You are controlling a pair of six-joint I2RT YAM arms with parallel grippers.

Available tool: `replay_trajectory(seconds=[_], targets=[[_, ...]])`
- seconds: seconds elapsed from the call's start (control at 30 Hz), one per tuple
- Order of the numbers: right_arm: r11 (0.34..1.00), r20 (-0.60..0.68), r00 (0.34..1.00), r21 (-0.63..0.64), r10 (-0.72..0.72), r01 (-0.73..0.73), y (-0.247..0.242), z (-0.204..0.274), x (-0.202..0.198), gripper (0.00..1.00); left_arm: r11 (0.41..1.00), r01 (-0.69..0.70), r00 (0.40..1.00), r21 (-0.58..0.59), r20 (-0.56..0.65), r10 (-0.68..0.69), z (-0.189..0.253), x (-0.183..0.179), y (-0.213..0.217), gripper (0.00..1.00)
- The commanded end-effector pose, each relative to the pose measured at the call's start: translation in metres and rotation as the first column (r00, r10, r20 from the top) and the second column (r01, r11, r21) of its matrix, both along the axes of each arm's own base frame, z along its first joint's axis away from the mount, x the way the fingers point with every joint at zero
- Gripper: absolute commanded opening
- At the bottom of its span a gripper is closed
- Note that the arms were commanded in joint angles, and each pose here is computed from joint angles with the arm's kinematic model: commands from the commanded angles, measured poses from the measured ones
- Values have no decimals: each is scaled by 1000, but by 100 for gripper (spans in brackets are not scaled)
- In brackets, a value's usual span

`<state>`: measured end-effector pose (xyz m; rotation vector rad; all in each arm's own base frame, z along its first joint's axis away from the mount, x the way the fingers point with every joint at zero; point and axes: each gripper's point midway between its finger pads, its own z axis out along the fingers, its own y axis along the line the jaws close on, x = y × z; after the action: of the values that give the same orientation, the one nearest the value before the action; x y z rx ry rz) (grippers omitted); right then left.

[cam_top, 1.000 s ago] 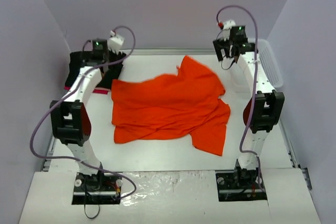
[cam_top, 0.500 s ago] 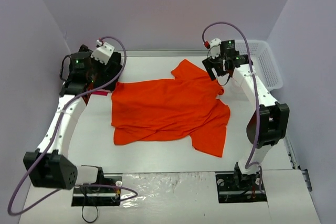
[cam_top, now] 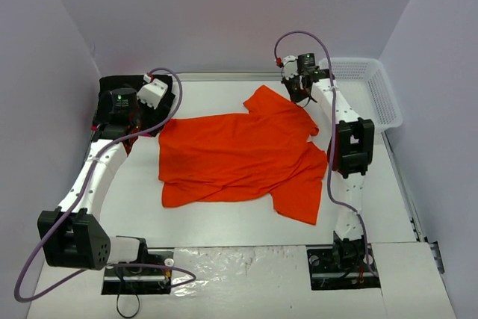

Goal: Fold and stack the t-shirts
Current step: Flatten out the tshirt

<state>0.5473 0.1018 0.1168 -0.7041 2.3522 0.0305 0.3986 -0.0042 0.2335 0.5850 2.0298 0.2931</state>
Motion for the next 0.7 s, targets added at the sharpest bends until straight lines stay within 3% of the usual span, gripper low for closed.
replay_trajectory(seconds=[0.0, 0.47, 0.67], targets=[[998, -64, 998, 65, 18, -14, 14, -19, 7, 0, 1000, -27, 998, -3, 51, 27, 24, 0, 6, 94], [991, -219, 974, 128, 65, -38, 57, -108, 7, 0, 1000, -17, 1000, -15, -11, 16, -5, 3, 2, 94], [995, -198, 977, 39, -81, 90, 33, -130, 30, 0, 999, -10, 1000, -36, -24, 9, -11, 6, -1, 94]])
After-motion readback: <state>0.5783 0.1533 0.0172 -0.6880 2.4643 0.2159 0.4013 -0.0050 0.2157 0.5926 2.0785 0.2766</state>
